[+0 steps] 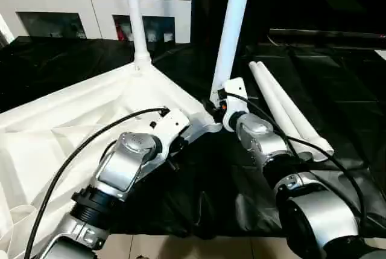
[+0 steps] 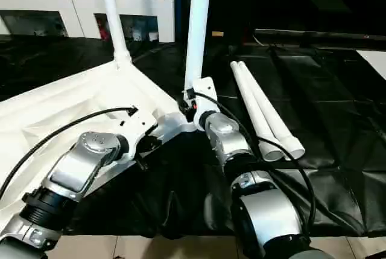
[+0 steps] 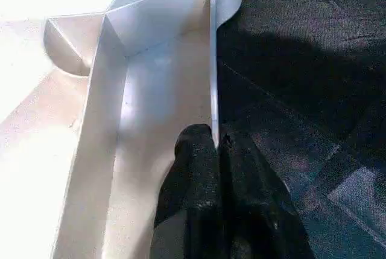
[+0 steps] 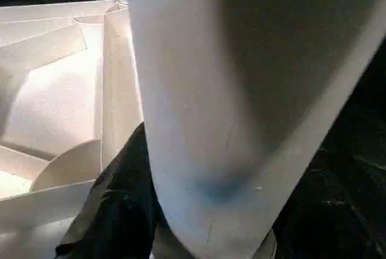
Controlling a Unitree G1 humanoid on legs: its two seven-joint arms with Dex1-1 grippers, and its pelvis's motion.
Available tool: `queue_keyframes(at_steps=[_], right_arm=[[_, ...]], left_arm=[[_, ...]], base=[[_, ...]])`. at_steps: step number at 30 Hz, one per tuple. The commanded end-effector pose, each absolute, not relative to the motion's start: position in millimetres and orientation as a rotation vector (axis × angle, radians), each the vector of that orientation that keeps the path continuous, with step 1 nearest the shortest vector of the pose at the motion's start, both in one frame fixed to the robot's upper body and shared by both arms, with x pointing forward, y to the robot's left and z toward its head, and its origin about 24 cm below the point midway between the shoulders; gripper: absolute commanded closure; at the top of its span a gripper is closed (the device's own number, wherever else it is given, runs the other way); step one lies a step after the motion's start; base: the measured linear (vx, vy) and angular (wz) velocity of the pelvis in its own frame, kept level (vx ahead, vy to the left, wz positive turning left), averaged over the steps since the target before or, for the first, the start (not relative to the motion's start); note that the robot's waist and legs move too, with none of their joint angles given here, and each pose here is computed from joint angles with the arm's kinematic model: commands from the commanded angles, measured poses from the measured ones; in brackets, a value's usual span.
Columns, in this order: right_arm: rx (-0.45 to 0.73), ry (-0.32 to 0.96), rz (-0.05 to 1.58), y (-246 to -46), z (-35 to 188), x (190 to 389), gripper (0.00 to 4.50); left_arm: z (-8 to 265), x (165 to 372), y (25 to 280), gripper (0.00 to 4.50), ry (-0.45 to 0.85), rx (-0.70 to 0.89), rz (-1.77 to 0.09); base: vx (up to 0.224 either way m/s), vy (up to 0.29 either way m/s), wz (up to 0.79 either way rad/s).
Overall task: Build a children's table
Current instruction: Insert table leg to table base
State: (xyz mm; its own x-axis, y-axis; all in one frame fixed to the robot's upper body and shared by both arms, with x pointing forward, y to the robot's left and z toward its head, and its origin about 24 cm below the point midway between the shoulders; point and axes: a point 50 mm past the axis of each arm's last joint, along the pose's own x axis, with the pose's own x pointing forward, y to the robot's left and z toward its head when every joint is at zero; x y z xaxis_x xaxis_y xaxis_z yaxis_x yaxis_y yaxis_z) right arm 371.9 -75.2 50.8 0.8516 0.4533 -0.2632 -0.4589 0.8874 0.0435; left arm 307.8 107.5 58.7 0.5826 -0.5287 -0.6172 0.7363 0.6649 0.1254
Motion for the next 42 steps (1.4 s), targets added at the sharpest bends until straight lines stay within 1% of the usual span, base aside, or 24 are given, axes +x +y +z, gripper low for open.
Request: queue_keyframes(at_steps=[1, 2, 3, 5, 8, 9, 11, 13, 15, 16, 17, 19, 21, 22, 23, 26, 31, 33, 34, 37, 38, 39, 41, 42], right_arm=[[-0.015, 0.482, 0.465, -80.0, 6.0, 350.5, 1.74], [-0.012, 0.471, 0.469, -79.7, 8.3, 351.8, 1.59], [-0.010, 0.464, 0.472, -79.4, 9.9, 352.7, 1.59], [0.006, 0.423, 0.487, -78.5, 18.3, 357.3, 1.28], [0.014, 0.400, 0.494, -78.5, 23.3, 359.9, 0.99], [0.004, 0.386, 0.499, -79.2, 26.2, 361.6, 0.99], [-0.010, 0.357, 0.515, -80.2, 31.8, 364.2, 0.83], [-0.022, 0.325, 0.545, -81.6, 38.8, 366.8, 0.57], [-0.027, 0.300, 0.572, -82.7, 43.9, 368.0, 0.51], [-0.028, 0.291, 0.583, -83.2, 45.8, 368.3, 0.38], [-0.038, 0.259, 0.638, -85.9, 51.8, 367.9, 0.38], [-0.045, 0.235, 0.684, -88.9, 56.5, 366.9, 0.38], [-0.068, 0.214, 0.744, -95.8, 60.9, 363.4, 0.38], [-0.100, 0.199, 0.801, -103.0, 64.3, 358.7, 0.38], [-0.100, 0.199, 0.801, -103.0, 64.3, 358.7, 0.38], [-0.144, 0.191, 0.869, -114.4, 68.0, 351.1, 0.38], [-0.221, 0.202, 0.966, -138.8, 73.6, 334.8, 0.38], [-0.228, 0.206, 0.989, -142.0, 74.2, 331.2, 0.38], [-0.233, 0.226, 1.034, -148.4, 74.1, 323.7, 0.38], [-0.245, 0.273, 1.077, -156.0, 71.0, 313.5, 0.38], [-0.246, 0.276, 1.079, -156.5, 70.7, 312.8, 0.38], [-0.249, 0.284, 1.083, -157.5, 70.1, 311.3, 0.65], [-0.254, 0.305, 1.085, -159.8, 69.3, 307.2, 0.65], [-0.254, 0.305, 1.085, -159.8, 69.3, 307.2, 0.80]], left_arm=[[89.4, 314.9, 95.4, 4.50, 0.435, 0.415, -0.783], [89.7, 314.9, 95.1, 4.50, 0.429, 0.415, -0.790], [90.0, 314.9, 95.0, 4.50, 0.424, 0.416, -0.794], [91.3, 314.7, 94.4, 4.50, 0.404, 0.418, -0.820], [92.0, 314.8, 94.1, 4.50, 0.395, 0.419, -0.834], [92.7, 314.7, 93.7, 4.50, 0.384, 0.423, -0.847], [93.2, 314.6, 93.8, 4.50, 0.373, 0.427, -0.861], [93.2, 314.1, 94.2, 4.50, 0.365, 0.429, -0.880], [93.4, 313.2, 93.8, 4.50, 0.350, 0.432, -0.909], [93.7, 312.6, 93.3, 4.50, 0.338, 0.435, -0.928], [92.5, 312.0, 94.8, 4.50, 0.330, 0.438, -0.957], [92.1, 311.9, 95.4, 4.50, 0.309, 0.440, -0.990], [90.2, 312.2, 98.4, 4.50, 0.303, 0.441, -1.022], [87.9, 312.2, 102.2, 4.50, 0.314, 0.436, -1.042], [87.9, 312.2, 102.2, 4.50, 0.314, 0.436, -1.042], [86.9, 311.4, 105.4, 4.50, 0.312, 0.434, -1.088], [85.3, 306.0, 109.8, 4.50, 0.303, 0.444, -1.220], [84.7, 305.2, 110.6, 4.50, 0.303, 0.444, -1.241], [83.7, 303.0, 112.3, 4.50, 0.302, 0.451, -1.292], [82.4, 301.4, 114.7, 4.50, 0.309, 0.449, -1.343], [82.3, 301.3, 114.9, 4.50, 0.309, 0.450, -1.347], [82.0, 301.0, 115.3, 4.50, 0.310, 0.450, -1.355], [81.5, 300.9, 116.4, 4.50, 0.306, 0.455, -1.383], [81.5, 300.9, 116.4, 4.50, 0.306, 0.455, -1.383]], base=[[0.000, 0.000, 0.00], [0.000, 0.000, 0.00], [0.000, 0.000, 0.00], [0.000, 0.000, 0.00], [0.000, 0.000, 0.00], [0.000, 0.000, 0.00], [0.000, 0.000, 0.00], [0.000, 0.000, 0.00], [0.000, 0.000, 0.00], [0.000, 0.000, 0.00], [0.000, 0.000, 0.00], [0.000, 0.000, 0.00], [0.000, 0.000, 0.00], [0.000, 0.000, 0.00], [0.000, 0.000, 0.00], [0.000, 0.000, 0.00], [0.000, 0.000, 0.00], [0.000, 0.000, 0.00], [0.000, 0.000, 0.00], [0.000, 0.000, 0.00], [0.000, 0.000, 0.00], [0.000, 0.000, 0.00], [0.000, 0.000, 0.00], [0.000, 0.000, 0.00]])
